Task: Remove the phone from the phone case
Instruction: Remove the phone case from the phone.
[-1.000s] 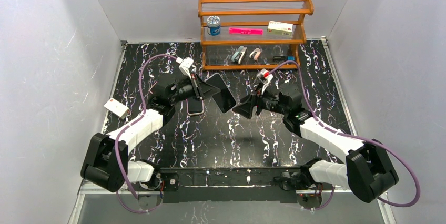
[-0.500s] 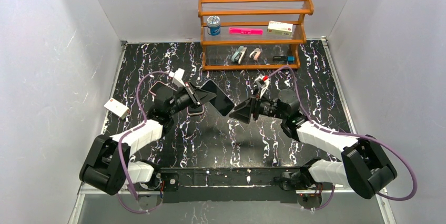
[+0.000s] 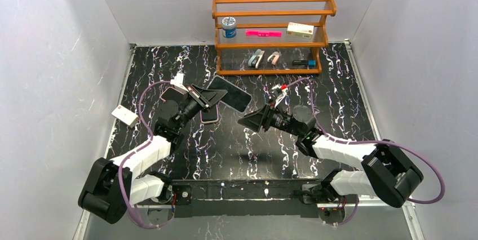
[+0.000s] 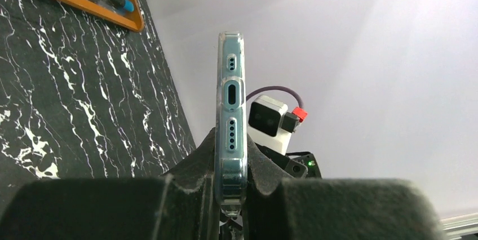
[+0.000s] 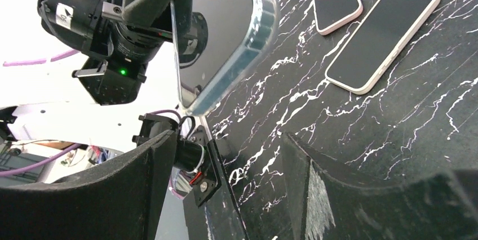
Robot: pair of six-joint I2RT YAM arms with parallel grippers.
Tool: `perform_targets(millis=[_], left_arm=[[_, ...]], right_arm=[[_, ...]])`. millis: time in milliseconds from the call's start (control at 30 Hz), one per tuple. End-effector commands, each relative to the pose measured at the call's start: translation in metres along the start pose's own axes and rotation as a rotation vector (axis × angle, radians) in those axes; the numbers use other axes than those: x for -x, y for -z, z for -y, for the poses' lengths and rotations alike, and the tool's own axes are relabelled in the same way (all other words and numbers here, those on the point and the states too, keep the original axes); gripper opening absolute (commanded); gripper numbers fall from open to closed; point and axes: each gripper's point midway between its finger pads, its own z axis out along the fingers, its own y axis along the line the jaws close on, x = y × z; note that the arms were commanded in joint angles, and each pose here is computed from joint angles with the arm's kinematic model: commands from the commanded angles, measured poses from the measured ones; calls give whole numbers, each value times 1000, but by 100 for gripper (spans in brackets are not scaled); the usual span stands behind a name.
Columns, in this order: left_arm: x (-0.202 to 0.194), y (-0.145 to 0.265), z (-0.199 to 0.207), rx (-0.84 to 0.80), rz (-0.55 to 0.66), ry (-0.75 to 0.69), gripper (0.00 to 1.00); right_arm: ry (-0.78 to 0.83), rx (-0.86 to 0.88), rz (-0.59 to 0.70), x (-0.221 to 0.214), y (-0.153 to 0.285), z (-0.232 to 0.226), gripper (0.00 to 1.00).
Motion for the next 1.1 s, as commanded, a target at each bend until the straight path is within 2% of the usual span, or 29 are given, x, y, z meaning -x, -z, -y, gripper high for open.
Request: perform_targets(millis=[0, 200, 633, 900, 1067], left_arm=[[8, 2, 31, -102, 48, 30, 0], [5, 2, 31, -103, 43, 82, 0], [0, 1, 22, -74, 31, 158, 0], [-4, 3, 18, -66, 11, 163, 0], [-6, 7, 15, -66, 13, 122, 0]], right_arm=[[1, 70, 118, 25, -7, -19, 75], [15, 151, 121, 30, -11, -35, 73], [85, 194, 149, 39, -7, -47, 65], [103, 217, 160, 41, -3, -52, 50], [74, 228, 180, 45, -2, -55, 57]])
